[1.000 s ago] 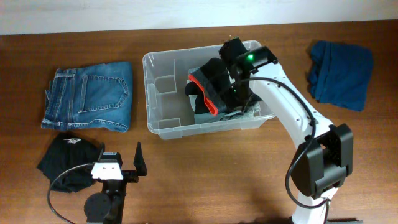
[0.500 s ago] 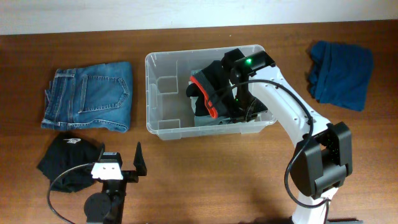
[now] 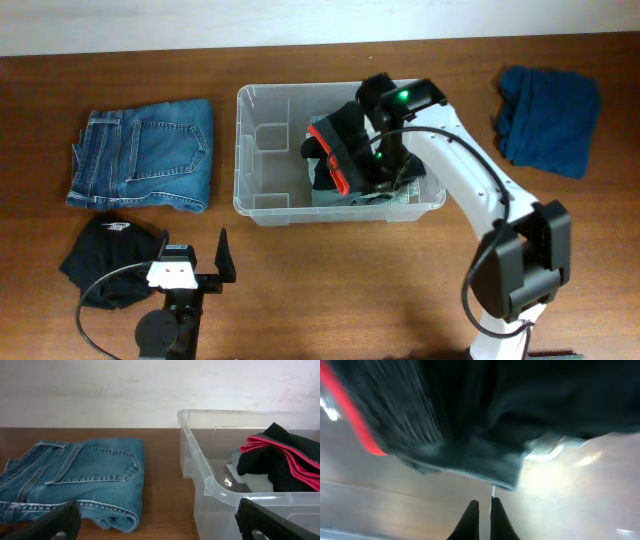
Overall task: Pack container
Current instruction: 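Open the right gripper and lift it out of the container, then move the right gripper right over the dark teal garment and descend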
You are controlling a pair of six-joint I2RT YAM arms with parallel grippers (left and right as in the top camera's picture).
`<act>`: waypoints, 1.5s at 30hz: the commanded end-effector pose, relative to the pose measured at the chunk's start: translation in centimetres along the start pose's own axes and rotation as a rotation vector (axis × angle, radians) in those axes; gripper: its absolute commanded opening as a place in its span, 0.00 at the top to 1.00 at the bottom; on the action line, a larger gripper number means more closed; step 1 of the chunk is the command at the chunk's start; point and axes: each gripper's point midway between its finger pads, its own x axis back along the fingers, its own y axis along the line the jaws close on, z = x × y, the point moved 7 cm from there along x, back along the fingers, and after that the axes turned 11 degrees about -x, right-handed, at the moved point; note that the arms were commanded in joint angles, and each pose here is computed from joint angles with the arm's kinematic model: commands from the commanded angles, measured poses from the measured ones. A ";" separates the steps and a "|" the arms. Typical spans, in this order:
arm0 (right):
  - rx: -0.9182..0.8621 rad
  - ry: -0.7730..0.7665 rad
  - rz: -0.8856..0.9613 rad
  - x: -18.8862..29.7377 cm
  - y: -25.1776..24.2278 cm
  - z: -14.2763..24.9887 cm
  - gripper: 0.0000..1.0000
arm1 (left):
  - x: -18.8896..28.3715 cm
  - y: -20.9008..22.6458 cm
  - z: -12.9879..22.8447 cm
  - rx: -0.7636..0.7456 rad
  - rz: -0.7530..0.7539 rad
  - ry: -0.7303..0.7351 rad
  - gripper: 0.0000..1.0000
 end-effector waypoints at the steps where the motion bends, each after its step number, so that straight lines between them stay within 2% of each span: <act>1: -0.065 -0.320 -0.031 9.3 -2.2 -1.4 0.96 | 0.0 0.0 0.2 -0.015 0.004 -0.002 0.00; 2: -0.091 -0.380 -0.046 11.2 -3.1 -1.7 0.95 | 0.0 0.0 0.2 -0.015 0.004 -0.002 0.01; 5: -0.187 -0.516 -0.075 15.6 -6.5 -2.5 0.75 | 0.0 0.0 0.2 -0.015 0.004 -0.002 0.01; 8: -0.299 -0.593 -0.069 18.0 -10.8 -3.1 0.70 | 0.0 0.0 0.2 -0.015 0.004 -0.002 0.01; 9: -0.345 -0.609 -0.060 18.4 -12.5 -3.2 0.64 | 0.0 0.0 0.2 -0.015 0.004 -0.002 0.01; 11: -0.450 -0.628 -0.035 18.7 -16.6 -3.4 0.32 | 0.0 0.0 0.2 -0.015 0.004 -0.002 0.01; 13: -0.514 -0.632 -0.012 18.5 -19.6 -3.5 0.21 | 0.0 0.0 0.2 -0.015 0.004 -0.002 0.01; 15: -0.609 -0.639 0.011 18.1 -23.4 -3.8 0.01 | 0.0 0.0 0.2 -0.015 0.004 -0.002 0.01; 23: -0.832 -0.616 0.006 14.3 -34.1 -4.9 0.01 | 0.0 0.0 0.2 -0.015 0.004 -0.002 0.01; 26: -0.740 -0.618 -0.087 12.1 -35.8 -6.9 0.02 | 0.0 0.0 0.2 -0.015 0.004 -0.002 0.01; 30: -0.693 -0.608 -0.068 8.7 -37.7 -9.3 0.02 | 0.0 0.0 0.2 -0.015 0.004 -0.002 0.01; 36: -0.614 -0.634 -0.002 4.7 -38.0 -13.5 0.02 | 0.0 0.0 0.2 -0.015 0.004 -0.002 0.01; 45: -0.512 -0.712 0.147 2.8 -35.5 -18.1 0.02 | 0.0 0.0 0.2 -0.015 0.004 -0.002 0.01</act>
